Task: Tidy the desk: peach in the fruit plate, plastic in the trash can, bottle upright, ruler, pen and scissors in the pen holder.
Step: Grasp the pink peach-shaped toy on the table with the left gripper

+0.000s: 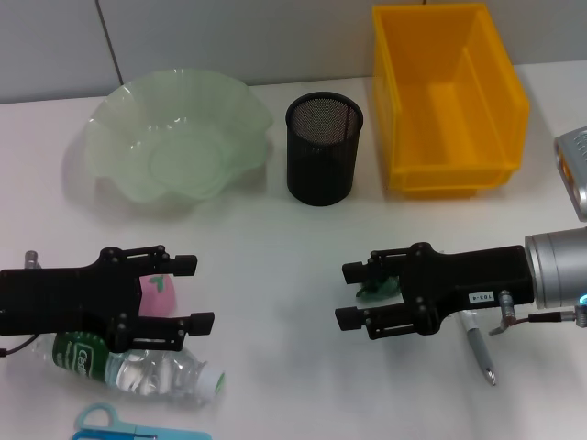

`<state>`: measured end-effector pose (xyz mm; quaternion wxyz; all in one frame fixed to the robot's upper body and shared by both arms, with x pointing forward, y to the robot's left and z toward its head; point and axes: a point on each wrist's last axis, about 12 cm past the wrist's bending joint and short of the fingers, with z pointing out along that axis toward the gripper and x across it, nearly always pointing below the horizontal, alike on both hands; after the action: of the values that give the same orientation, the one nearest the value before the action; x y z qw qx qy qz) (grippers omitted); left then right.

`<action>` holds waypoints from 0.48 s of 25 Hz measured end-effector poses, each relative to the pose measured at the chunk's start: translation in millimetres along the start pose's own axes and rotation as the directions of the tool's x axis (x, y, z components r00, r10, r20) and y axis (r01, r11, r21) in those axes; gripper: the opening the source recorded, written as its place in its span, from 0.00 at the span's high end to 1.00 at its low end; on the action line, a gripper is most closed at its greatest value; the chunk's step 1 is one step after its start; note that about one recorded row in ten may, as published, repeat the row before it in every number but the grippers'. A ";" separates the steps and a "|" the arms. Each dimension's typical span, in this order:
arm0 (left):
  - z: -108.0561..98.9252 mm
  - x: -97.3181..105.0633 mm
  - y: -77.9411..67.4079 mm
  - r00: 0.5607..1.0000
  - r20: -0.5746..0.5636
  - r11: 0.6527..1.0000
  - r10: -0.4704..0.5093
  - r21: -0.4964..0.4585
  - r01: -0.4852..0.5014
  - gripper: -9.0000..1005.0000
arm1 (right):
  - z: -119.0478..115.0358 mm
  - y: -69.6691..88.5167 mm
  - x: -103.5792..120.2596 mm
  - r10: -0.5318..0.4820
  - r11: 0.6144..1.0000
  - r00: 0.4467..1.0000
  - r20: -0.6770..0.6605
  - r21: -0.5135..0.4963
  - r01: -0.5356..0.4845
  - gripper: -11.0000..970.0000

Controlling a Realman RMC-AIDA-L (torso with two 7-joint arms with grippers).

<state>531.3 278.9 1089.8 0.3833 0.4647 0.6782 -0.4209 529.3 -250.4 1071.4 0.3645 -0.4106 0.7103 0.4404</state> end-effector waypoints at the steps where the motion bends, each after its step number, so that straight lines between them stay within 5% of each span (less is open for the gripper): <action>1: 0.1 -0.1 0.1 1.000 0.000 1.000 0.001 0.000 -0.001 0.17 | 0.1 -0.1 0.0 0.000 1.000 1.000 0.000 0.001 0.000 0.25; 12: -0.1 -1.2 1.0 1.000 -0.002 1.000 0.003 0.000 -0.003 0.17 | 0.7 -0.9 0.7 0.002 1.000 1.000 -0.001 0.010 -0.002 0.25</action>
<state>532.6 278.8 1090.8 0.3833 0.4662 0.6779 -0.4197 530.0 -250.2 1070.3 0.3655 -0.4084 0.7131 0.4372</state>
